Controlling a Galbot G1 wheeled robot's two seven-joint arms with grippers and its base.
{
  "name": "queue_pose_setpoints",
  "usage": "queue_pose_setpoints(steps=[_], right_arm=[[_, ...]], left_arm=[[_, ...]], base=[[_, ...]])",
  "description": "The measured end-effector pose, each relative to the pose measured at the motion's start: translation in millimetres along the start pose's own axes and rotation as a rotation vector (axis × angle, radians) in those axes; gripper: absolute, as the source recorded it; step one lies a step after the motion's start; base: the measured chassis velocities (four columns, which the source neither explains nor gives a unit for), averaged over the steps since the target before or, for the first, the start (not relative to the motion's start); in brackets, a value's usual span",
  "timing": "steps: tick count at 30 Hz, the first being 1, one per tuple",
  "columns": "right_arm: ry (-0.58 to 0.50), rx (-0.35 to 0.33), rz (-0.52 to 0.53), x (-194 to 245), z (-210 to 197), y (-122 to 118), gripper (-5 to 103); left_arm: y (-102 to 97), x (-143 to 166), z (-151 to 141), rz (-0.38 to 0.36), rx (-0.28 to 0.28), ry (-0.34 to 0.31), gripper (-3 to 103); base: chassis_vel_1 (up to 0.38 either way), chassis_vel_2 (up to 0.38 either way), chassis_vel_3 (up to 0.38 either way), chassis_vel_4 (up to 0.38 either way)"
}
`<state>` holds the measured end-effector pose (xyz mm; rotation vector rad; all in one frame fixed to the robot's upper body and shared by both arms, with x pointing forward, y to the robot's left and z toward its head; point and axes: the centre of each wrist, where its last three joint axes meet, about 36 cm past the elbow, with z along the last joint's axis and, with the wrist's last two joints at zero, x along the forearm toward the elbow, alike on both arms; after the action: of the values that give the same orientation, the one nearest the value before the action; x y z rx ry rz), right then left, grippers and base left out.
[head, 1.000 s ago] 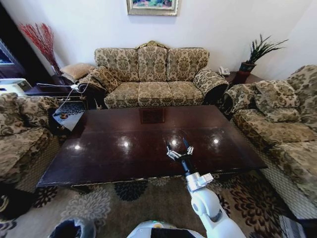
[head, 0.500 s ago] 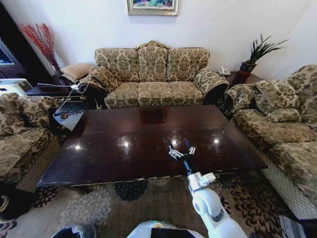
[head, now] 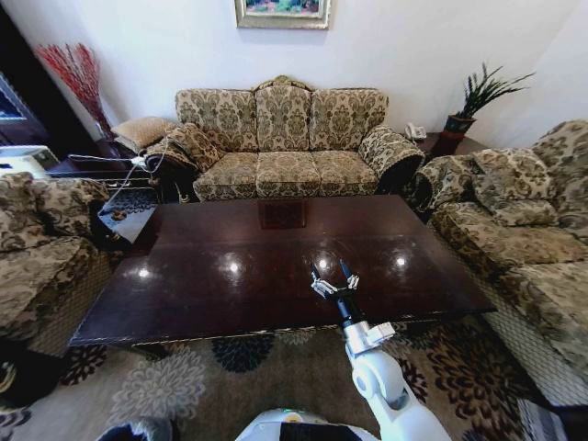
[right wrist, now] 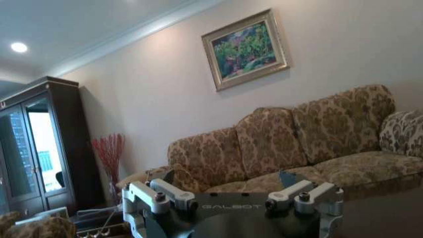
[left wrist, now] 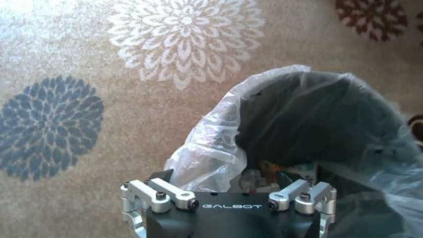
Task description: Move to the front of the table and place the trash on the table into the trash bin.
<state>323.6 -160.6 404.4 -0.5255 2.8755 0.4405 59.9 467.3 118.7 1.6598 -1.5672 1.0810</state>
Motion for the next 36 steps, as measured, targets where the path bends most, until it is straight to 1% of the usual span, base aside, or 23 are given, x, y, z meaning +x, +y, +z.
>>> queue_pose_setpoints(steps=[3,8,9,11,14,16,17,19,20,21,22,23,24,25,26,27,28,30,31,32,34,35,36], right_arm=[[0.005,-0.018,0.000,-0.3,3.9,2.9,100],[0.025,-0.049,-0.009,1.8,10.7,8.6,100],[0.027,-0.054,-0.011,2.4,11.9,10.5,100],[0.030,-0.057,-0.013,4.3,12.9,12.9,100],[0.030,-0.054,-0.016,7.7,11.8,13.9,100],[0.029,-0.050,-0.012,9.5,10.9,12.5,100],[0.026,-0.047,-0.006,10.9,9.4,10.8,100],[0.022,-0.036,0.007,13.6,5.6,6.9,100],[0.030,-0.007,0.016,16.2,-0.4,2.8,100],[0.030,-0.007,0.016,16.2,-0.4,2.8,100],[0.045,0.023,0.020,18.4,-6.4,0.6,100],[0.060,0.071,0.032,22.1,-14.9,-3.1,100],[0.060,0.071,0.032,22.1,-14.9,-3.1,100],[0.063,0.104,0.046,24.6,-19.9,-5.2,100],[0.059,0.139,0.069,29.1,-29.3,-7.2,100],[0.057,0.169,0.099,33.9,-40.7,-12.1,100],[0.057,0.169,0.099,33.9,-40.7,-12.1,100],[0.047,0.238,0.159,48.2,-67.9,-22.6,100],[0.047,0.238,0.159,48.2,-67.9,-22.6,100],[0.039,0.270,0.183,56.7,-80.8,-24.7,100],[0.033,0.300,0.214,70.6,-97.2,-21.1,100],[0.030,0.308,0.228,75.9,-102.2,-17.4,100],[0.030,0.308,0.228,75.9,-102.2,-17.4,100]], left_arm=[[-2.4,2.8,3.9,-0.016,0.015,-0.012,100],[16.1,-0.1,-12.9,-0.044,0.036,-0.067,100],[19.0,0.1,-18.1,-0.043,0.073,-0.081,100],[13.7,0.5,-26.1,-0.061,0.143,-0.096,100],[2.7,3.6,-34.3,-0.061,0.170,-0.109,100],[-4.8,6.9,-38.4,-0.040,0.186,-0.148,100],[-12.5,12.2,-44.1,0.003,0.195,-0.195,100],[-23.1,26.7,-56.3,0.117,0.162,-0.293,100],[-32.7,44.2,-68.8,0.258,0.078,-0.399,100],[-32.7,44.2,-68.8,0.258,0.078,-0.399,100],[-38.8,54.6,-76.0,0.338,0.022,-0.457,100],[-52.1,73.3,-88.5,0.475,-0.059,-0.561,100],[-52.1,73.3,-88.5,0.475,-0.059,-0.561,100],[-67.3,91.3,-99.7,0.596,-0.106,-0.642,100],[-88.3,120.1,-115.0,0.766,-0.161,-0.717,100],[-103.6,145.1,-124.2,0.899,-0.213,-0.758,100],[-103.6,145.1,-124.2,0.899,-0.213,-0.758,100],[-134.2,204.4,-133.1,1.149,-0.362,-0.828,100],[-134.2,204.4,-133.1,1.149,-0.362,-0.828,100],[-148.5,236.7,-131.8,1.291,-0.464,-0.856,98],[-165.5,280.9,-123.8,1.464,-0.596,-0.885,100],[-172.9,303.2,-117.8,1.526,-0.638,-0.884,100],[-172.9,303.2,-117.8,1.526,-0.638,-0.884,100]], base=[[0.000,0.000,0.000,0.000],[0.000,0.000,0.000,0.000],[0.000,0.000,0.000,0.000],[0.000,0.000,0.000,0.000],[0.000,0.000,0.000,0.000],[0.000,0.000,0.000,0.000],[0.000,0.000,0.000,0.000],[0.000,0.000,0.000,0.000],[0.000,0.000,0.000,0.000],[0.000,0.000,0.000,0.000],[0.000,0.000,0.000,0.000],[0.000,0.000,0.000,0.000],[0.000,0.000,0.000,0.000],[0.000,0.000,0.000,0.000],[0.000,0.000,0.000,0.000],[0.000,0.000,0.000,0.000],[0.000,0.000,0.000,0.000],[0.000,0.000,0.000,0.000],[0.000,0.000,0.000,0.000],[0.000,0.000,0.000,0.000],[0.000,0.000,0.000,0.000],[0.000,0.000,0.000,0.000],[0.000,0.000,0.000,0.000]])
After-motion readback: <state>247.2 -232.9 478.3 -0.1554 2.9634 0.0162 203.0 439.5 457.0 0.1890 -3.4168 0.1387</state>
